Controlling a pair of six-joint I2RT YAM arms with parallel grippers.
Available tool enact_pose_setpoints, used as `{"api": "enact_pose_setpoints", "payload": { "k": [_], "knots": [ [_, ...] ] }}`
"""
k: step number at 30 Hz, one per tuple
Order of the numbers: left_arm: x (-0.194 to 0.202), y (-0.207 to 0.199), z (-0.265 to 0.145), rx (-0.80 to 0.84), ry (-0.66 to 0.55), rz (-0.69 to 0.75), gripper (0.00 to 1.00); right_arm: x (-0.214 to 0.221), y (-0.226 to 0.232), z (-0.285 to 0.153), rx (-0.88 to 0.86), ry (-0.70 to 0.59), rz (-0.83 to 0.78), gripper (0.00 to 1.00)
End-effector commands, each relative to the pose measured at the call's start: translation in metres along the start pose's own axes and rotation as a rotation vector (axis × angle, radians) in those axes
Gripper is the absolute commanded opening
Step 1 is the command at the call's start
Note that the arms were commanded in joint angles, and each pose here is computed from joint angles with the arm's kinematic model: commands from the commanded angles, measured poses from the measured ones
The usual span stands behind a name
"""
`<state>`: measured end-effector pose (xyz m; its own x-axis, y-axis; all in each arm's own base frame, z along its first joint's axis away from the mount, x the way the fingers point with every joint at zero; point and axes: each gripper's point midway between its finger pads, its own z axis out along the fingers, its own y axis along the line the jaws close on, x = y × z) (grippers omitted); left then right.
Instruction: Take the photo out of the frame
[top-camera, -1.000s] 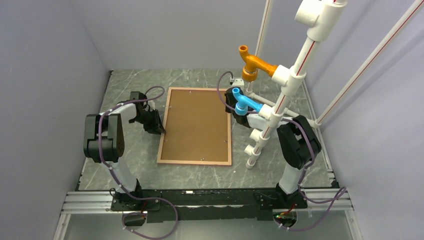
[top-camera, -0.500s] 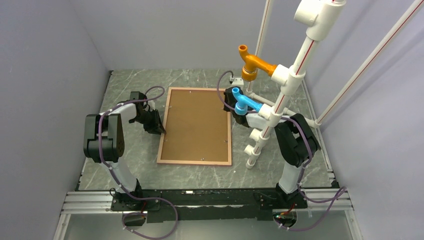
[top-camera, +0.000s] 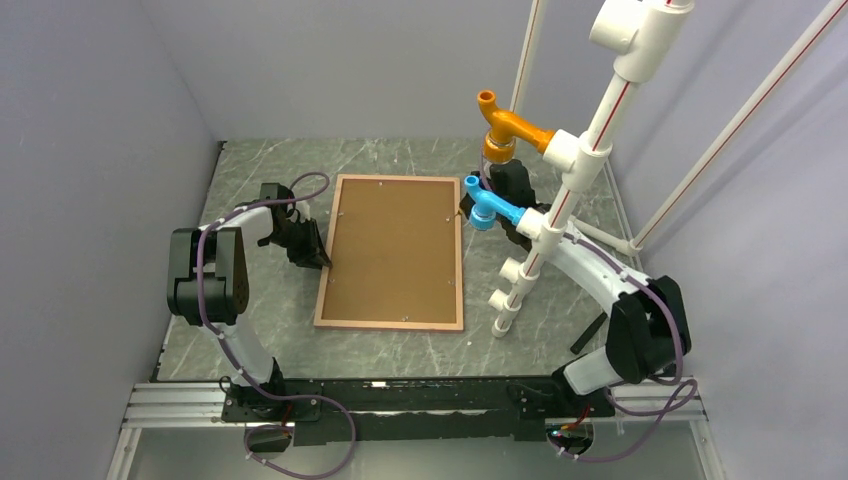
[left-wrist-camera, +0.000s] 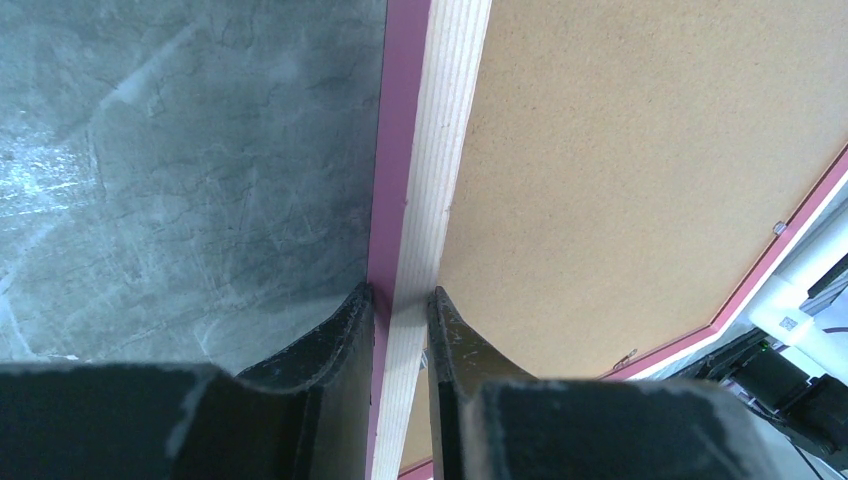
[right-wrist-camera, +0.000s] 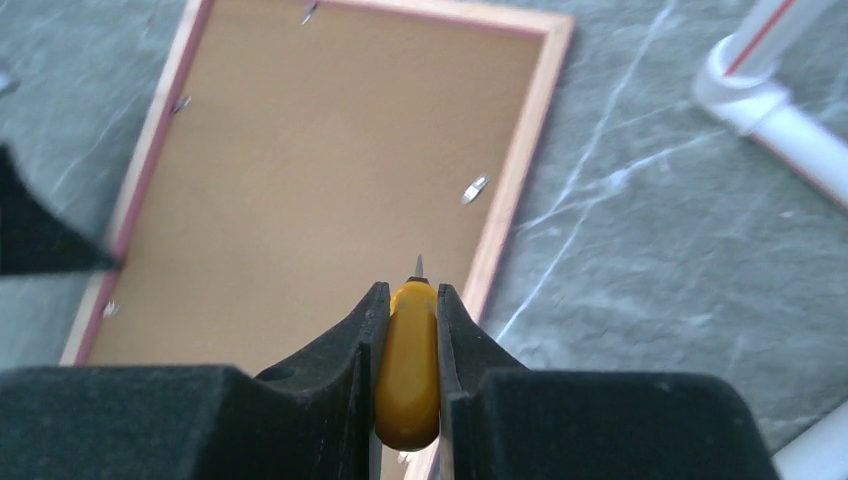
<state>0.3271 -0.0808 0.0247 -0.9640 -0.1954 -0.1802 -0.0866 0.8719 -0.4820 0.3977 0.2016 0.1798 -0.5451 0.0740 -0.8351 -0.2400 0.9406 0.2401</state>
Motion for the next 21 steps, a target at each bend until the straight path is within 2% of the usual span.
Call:
{"api": "enact_pose_setpoints", "payload": {
  "k": [1, 10, 21],
  "knots": [
    [0.001, -0.015, 0.000, 0.063, 0.013, 0.003, 0.00, 0.052, 0.024, -0.026, -0.164, 0.242, -0.034, 0.00],
    [0.007, -0.021, 0.004, 0.058, 0.034, 0.027, 0.00, 0.087, 0.025, -0.020, -0.153, 0.389, -0.054, 0.00],
    [0.007, -0.018, 0.005, 0.038, 0.038, 0.024, 0.00, 0.106, 0.004, -0.022, 0.020, 0.479, -0.136, 0.00]
  ]
}}
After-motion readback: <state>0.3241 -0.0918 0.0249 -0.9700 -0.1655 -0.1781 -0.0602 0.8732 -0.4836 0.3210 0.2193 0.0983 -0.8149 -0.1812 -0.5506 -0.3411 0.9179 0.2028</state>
